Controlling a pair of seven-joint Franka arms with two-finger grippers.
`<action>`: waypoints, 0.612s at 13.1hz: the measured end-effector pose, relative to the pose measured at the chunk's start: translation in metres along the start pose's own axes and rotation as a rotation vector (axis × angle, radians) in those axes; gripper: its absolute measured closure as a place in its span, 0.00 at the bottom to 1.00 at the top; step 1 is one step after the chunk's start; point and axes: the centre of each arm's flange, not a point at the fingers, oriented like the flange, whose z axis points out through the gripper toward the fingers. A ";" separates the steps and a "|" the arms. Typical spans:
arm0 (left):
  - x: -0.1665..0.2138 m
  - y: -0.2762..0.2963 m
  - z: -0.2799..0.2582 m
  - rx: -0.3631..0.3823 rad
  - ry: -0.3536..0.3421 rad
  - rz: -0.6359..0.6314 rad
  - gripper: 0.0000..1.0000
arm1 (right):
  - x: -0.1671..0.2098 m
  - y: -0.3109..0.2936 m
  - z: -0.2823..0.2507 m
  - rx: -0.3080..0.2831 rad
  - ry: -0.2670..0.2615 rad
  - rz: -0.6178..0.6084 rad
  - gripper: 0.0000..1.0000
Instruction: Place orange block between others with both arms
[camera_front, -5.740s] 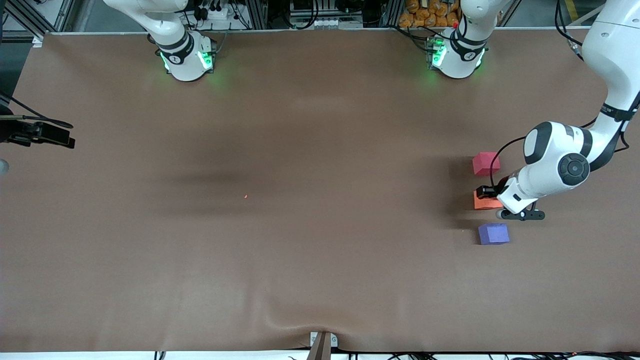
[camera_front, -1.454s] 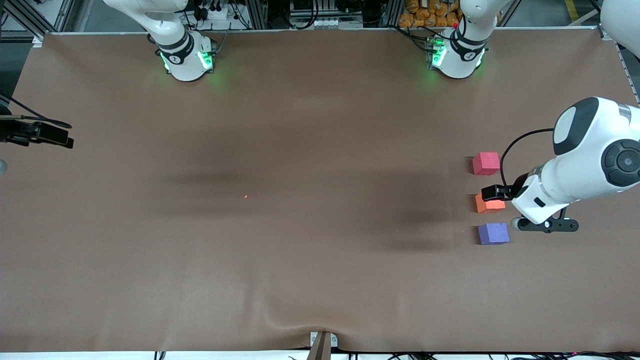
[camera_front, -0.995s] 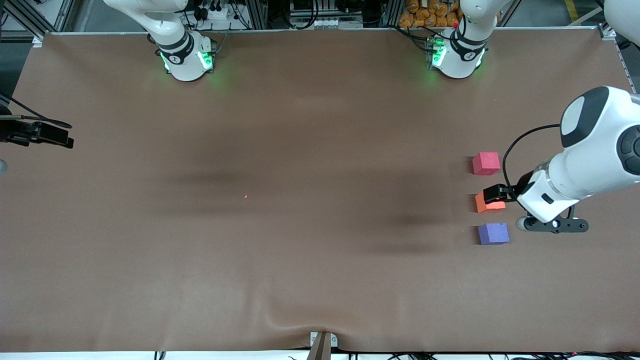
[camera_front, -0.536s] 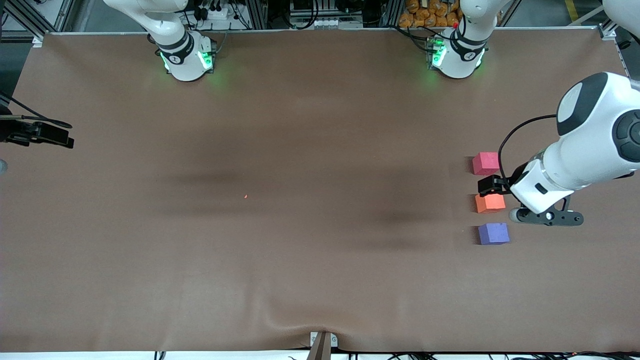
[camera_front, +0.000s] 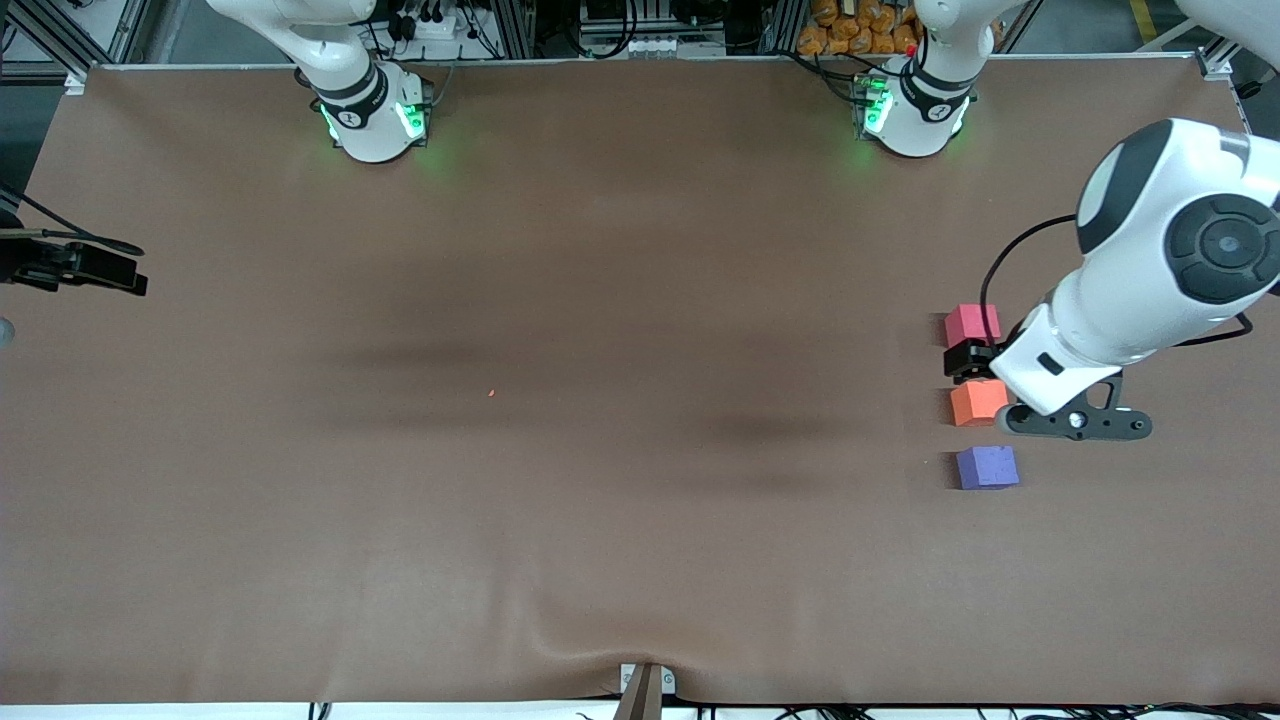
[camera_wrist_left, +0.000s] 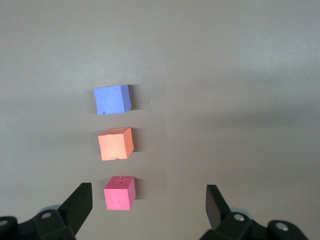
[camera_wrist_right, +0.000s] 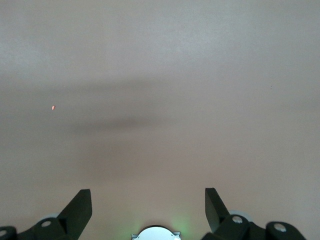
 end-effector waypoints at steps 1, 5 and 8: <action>0.000 0.000 -0.002 0.002 -0.004 -0.015 0.00 | -0.001 0.000 -0.001 0.000 -0.003 0.000 0.00; 0.001 -0.030 -0.008 0.001 -0.015 -0.016 0.00 | -0.003 0.000 -0.001 0.000 -0.009 0.001 0.00; -0.003 -0.072 -0.024 -0.043 0.000 -0.027 0.00 | -0.003 0.001 -0.001 -0.001 -0.009 0.002 0.00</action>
